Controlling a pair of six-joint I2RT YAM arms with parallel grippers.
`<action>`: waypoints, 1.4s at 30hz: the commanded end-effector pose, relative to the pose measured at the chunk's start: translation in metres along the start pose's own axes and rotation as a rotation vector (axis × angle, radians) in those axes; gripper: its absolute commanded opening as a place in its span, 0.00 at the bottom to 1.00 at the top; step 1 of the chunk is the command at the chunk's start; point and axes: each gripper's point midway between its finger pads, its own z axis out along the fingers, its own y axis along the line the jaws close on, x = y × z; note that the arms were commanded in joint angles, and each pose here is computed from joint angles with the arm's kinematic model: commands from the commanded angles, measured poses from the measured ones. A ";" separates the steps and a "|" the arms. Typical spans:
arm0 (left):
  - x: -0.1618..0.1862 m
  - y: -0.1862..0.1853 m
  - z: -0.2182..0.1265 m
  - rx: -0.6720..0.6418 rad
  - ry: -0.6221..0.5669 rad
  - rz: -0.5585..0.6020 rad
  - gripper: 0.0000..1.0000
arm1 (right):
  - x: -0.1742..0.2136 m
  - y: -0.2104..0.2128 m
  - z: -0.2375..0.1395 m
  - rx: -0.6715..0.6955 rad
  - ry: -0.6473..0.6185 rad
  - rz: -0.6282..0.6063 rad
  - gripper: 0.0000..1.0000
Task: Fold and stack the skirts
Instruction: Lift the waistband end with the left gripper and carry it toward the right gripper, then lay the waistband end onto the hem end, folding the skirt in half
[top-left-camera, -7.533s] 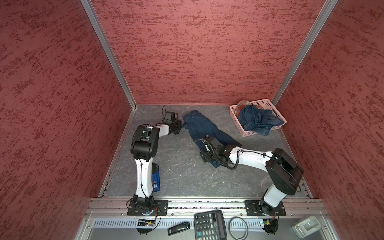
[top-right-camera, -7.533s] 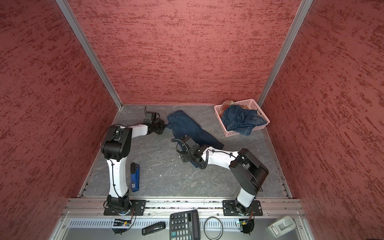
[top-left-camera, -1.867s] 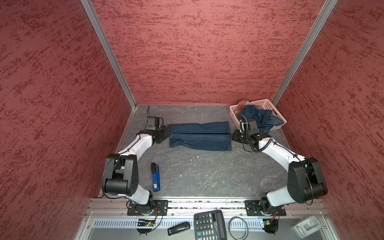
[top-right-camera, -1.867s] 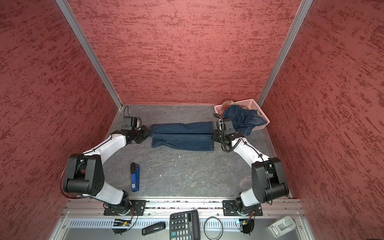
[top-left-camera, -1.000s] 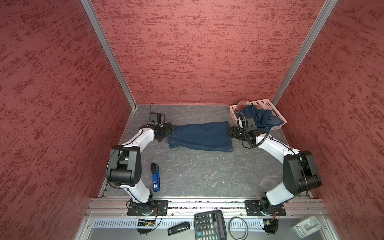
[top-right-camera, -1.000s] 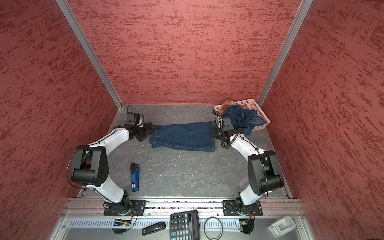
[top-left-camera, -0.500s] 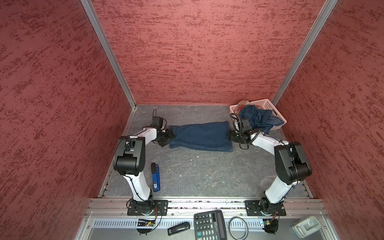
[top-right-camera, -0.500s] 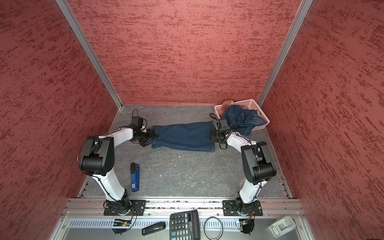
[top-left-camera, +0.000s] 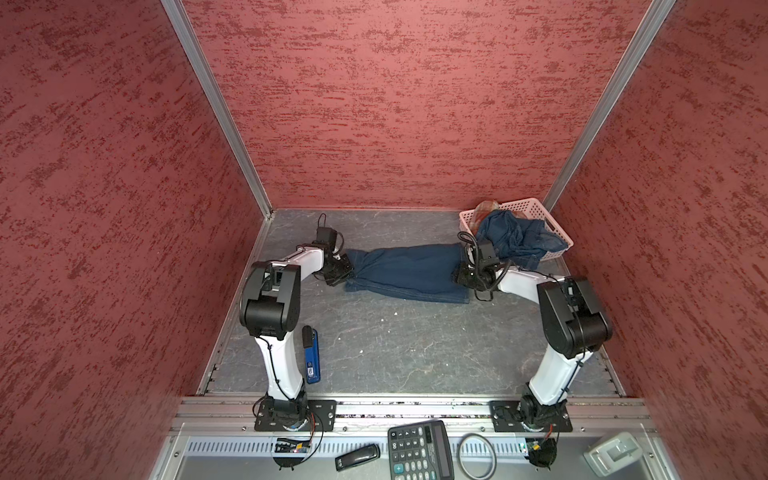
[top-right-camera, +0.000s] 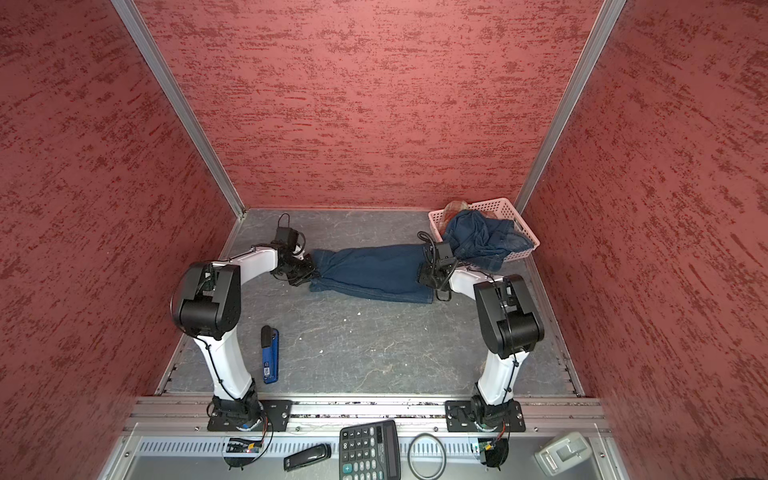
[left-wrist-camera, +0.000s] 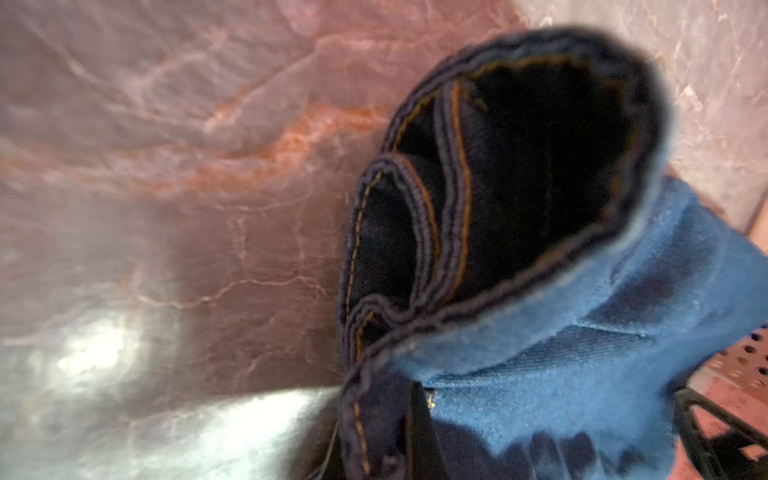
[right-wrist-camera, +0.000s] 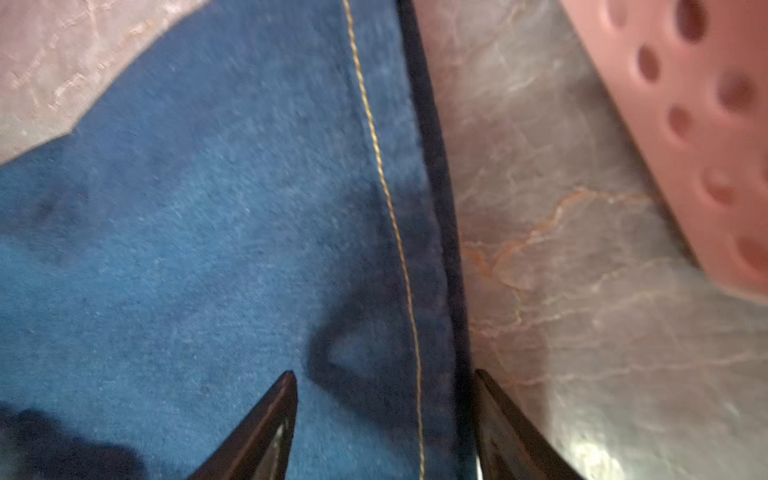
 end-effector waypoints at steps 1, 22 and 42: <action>-0.006 0.015 -0.006 -0.097 -0.017 0.024 0.00 | -0.002 0.004 0.005 -0.011 -0.008 0.003 0.67; -0.062 -0.084 -0.121 -0.468 -0.463 0.648 0.00 | 0.023 0.053 0.003 -0.187 -0.022 0.142 0.60; 0.085 -0.236 -0.028 -0.270 -0.432 1.058 0.00 | 0.042 0.075 0.019 -0.354 -0.032 0.297 0.33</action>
